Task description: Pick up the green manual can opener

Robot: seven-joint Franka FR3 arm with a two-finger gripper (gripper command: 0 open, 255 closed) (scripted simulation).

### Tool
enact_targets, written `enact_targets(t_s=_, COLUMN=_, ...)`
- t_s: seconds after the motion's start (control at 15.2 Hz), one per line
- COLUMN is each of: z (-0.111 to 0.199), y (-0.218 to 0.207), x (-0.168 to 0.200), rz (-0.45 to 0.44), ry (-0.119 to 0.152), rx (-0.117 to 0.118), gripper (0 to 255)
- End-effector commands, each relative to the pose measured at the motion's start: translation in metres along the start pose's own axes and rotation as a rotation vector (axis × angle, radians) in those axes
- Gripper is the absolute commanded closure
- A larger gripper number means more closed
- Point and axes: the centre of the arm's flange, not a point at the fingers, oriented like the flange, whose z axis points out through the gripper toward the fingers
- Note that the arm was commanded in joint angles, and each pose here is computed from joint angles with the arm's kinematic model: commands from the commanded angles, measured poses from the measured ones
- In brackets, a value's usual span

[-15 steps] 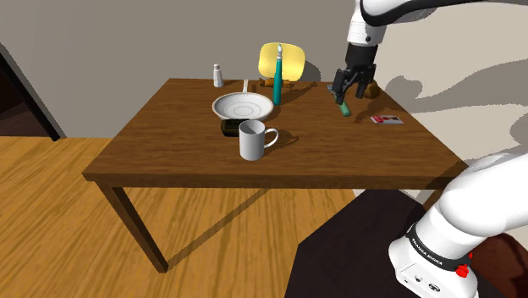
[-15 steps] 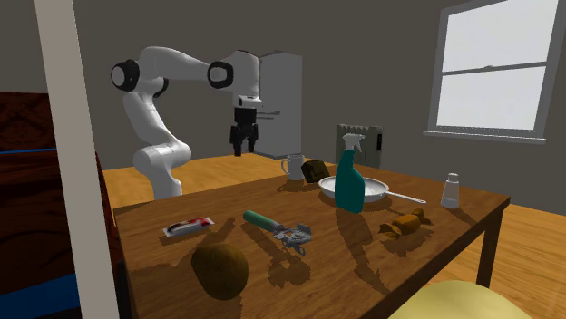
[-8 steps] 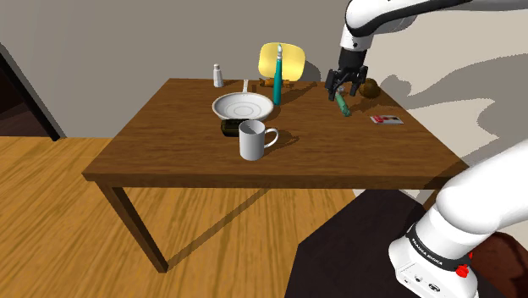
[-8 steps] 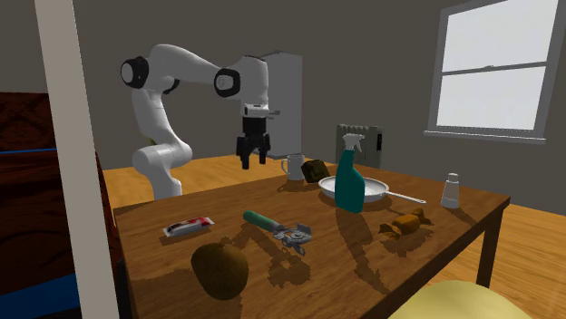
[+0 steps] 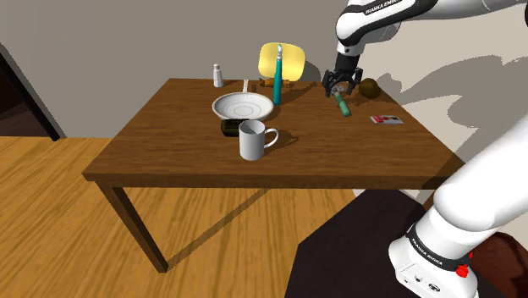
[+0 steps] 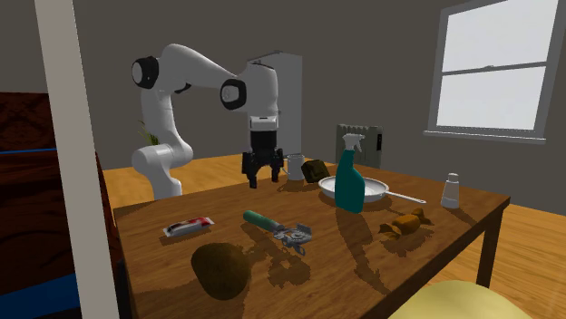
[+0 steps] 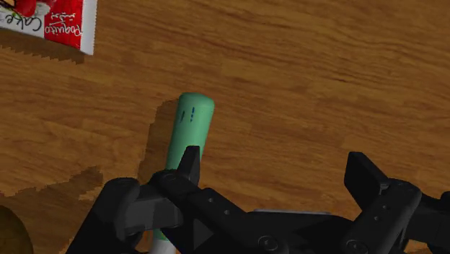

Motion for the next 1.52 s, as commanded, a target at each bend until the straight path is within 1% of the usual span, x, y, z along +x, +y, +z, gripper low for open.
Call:
enact_targets(t_s=0.0, z=0.008, y=0.015, x=0.019, rz=0.044, ry=0.012, rx=-0.003, gripper=0)
enact_targets(t_s=0.53, z=0.040, y=0.077, x=0.090, rz=0.214, ry=0.058, rx=-0.014, gripper=0)
enact_targets(t_s=0.59, z=0.041, y=0.079, x=0.091, rz=0.218, ry=0.060, rx=-0.014, gripper=0)
enact_targets(t_s=1.06, z=0.081, y=0.078, x=0.090, rz=0.218, ry=0.060, rx=-0.014, gripper=0)
enact_targets(t_s=1.19, z=0.081, y=0.078, x=0.090, rz=0.218, ry=0.060, rx=-0.014, gripper=0)
enact_targets(t_s=1.25, z=0.081, y=0.078, x=0.090, rz=0.218, ry=0.060, rx=-0.014, gripper=255)
enact_targets(t_s=1.45, z=0.081, y=0.078, x=0.089, rz=0.219, ry=0.060, rx=-0.014, gripper=255)
